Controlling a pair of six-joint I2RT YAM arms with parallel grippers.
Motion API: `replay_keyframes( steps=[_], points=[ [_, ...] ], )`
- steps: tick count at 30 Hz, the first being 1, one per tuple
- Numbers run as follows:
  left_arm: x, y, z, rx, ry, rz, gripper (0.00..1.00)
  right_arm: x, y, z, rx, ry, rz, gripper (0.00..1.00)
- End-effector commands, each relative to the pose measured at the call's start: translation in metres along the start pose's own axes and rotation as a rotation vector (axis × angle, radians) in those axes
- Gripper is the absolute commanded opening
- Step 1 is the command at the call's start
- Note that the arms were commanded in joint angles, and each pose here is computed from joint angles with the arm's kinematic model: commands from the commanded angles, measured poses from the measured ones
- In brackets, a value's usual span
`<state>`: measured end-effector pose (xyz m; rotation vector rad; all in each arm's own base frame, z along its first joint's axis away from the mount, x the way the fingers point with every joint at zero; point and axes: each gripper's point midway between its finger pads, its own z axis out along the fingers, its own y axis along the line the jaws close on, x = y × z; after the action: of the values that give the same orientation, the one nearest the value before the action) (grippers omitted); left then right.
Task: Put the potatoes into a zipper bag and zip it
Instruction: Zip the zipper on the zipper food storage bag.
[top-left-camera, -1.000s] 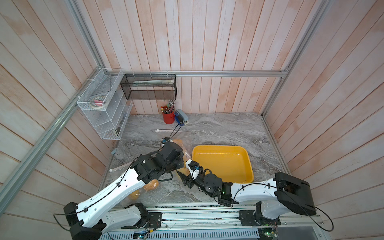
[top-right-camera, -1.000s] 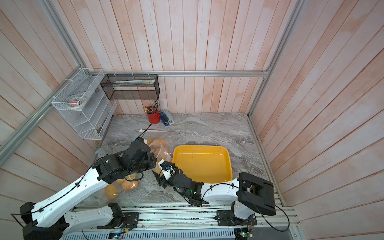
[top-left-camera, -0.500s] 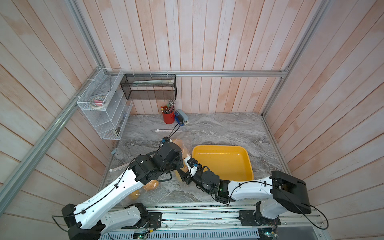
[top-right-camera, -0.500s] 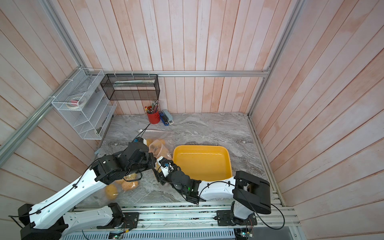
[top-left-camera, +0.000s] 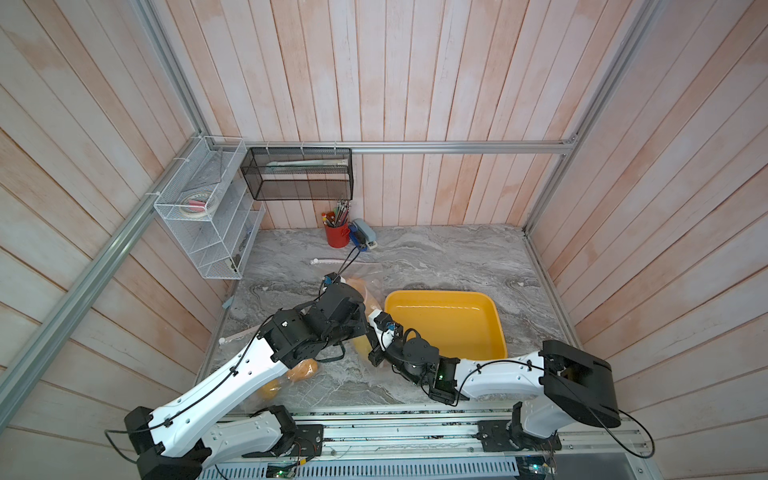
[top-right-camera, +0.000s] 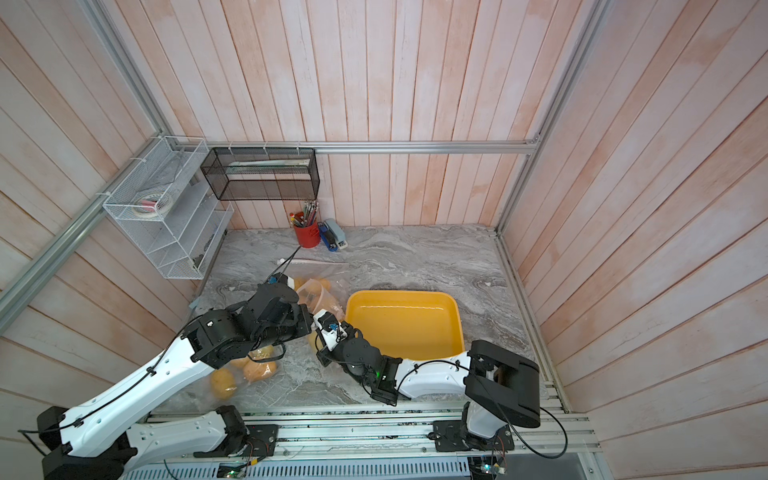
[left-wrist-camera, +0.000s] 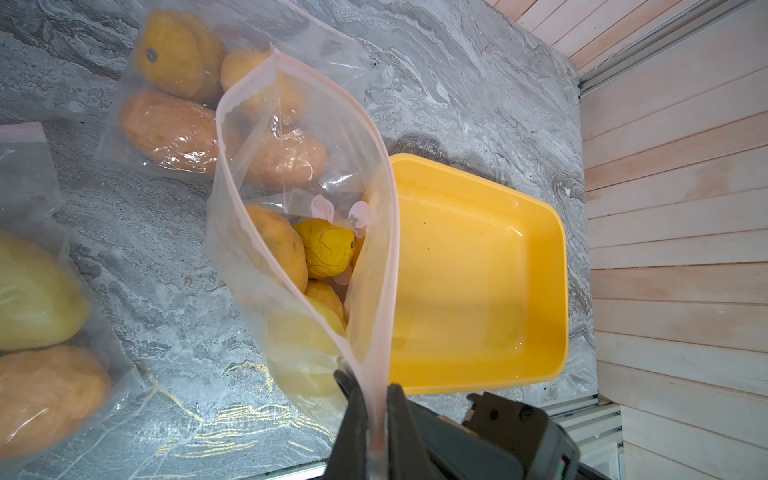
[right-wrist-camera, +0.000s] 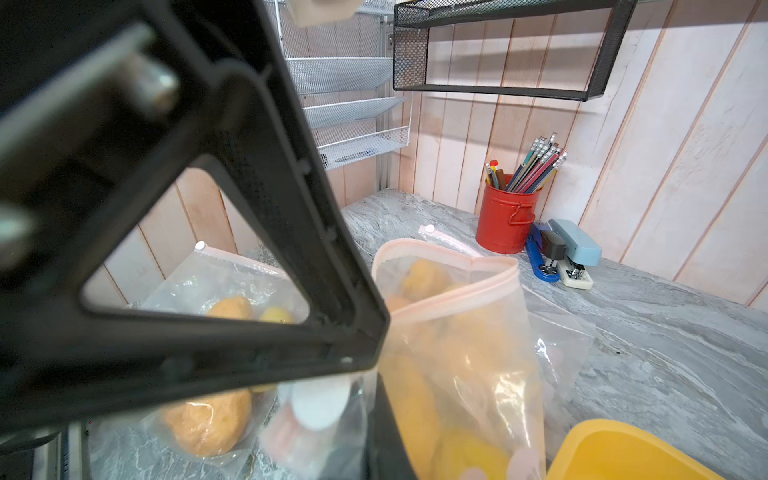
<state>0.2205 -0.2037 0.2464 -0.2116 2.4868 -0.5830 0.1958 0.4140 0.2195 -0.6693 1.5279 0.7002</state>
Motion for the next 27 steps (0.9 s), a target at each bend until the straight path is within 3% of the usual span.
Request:
replay_keyframes(
  steps=[1,17,27],
  points=[
    [-0.008,0.001,0.000,-0.030,-0.021,0.014,0.00,-0.015,0.000,-0.010,-0.027,-0.056,0.013,0.00],
    [-0.049,0.027,0.013,-0.136,-0.077,-0.075,0.00,-0.027,0.019,-0.057,-0.174,-0.157,-0.001,0.00],
    [-0.082,0.081,0.007,-0.274,-0.161,-0.193,0.00,-0.033,0.014,-0.078,-0.186,-0.191,0.015,0.00]
  ],
)
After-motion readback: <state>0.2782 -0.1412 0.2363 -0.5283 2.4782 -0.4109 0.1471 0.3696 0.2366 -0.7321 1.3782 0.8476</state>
